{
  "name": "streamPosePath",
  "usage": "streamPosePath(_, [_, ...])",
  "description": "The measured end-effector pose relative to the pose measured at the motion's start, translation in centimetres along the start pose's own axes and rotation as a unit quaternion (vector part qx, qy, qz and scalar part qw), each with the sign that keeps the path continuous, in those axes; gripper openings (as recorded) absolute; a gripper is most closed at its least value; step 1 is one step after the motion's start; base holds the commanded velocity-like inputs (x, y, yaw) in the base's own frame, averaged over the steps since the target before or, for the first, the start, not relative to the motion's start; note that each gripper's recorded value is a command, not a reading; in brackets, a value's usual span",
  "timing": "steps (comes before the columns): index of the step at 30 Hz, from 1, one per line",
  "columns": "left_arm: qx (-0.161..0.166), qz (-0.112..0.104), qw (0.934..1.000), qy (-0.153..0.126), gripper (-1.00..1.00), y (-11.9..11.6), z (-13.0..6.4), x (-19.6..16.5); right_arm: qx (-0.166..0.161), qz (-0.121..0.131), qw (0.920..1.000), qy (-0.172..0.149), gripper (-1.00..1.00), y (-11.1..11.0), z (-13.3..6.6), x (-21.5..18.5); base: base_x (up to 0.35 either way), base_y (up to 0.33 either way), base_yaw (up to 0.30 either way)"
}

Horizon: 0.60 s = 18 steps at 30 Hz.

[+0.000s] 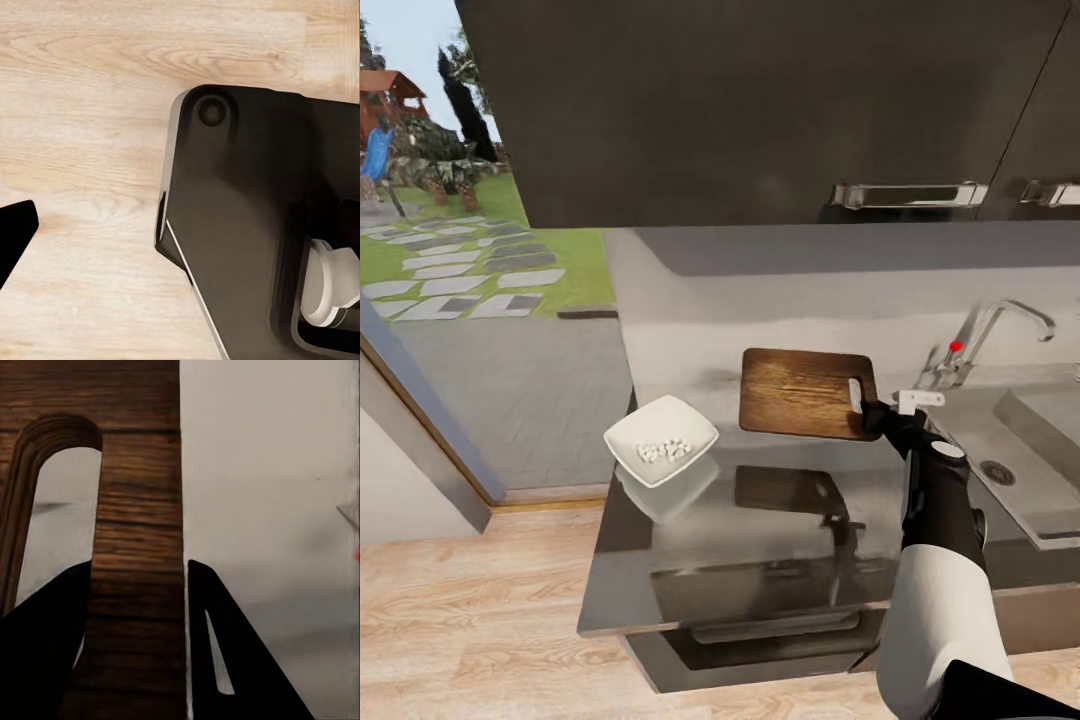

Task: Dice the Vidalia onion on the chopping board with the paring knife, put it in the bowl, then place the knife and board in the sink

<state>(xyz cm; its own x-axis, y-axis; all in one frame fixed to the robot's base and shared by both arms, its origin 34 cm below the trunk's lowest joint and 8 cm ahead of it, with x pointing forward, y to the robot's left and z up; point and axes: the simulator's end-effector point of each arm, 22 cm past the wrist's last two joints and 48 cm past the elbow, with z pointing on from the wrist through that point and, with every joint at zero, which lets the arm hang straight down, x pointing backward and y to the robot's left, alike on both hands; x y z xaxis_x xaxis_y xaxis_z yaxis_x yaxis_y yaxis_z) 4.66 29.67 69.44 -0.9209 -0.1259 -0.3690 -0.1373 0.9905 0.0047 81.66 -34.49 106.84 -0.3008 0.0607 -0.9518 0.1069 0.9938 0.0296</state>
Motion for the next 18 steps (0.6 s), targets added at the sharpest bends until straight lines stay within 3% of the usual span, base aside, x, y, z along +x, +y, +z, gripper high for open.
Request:
streamPosePath(6, [0.000,0.000,1.0000,0.000,1.00,0.0,0.0,0.0,0.001,0.011,0.9996,0.024,-1.00,0.0,0.0,1.1,-0.002,-0.317,-0.028])
streamPosePath(18, [0.001,0.000,1.0000,-0.004,1.00,0.0,0.1,-0.2,-0.009,0.016,0.9990,0.040,-1.00,0.8,0.2,2.2,0.000,-0.321,-0.184])
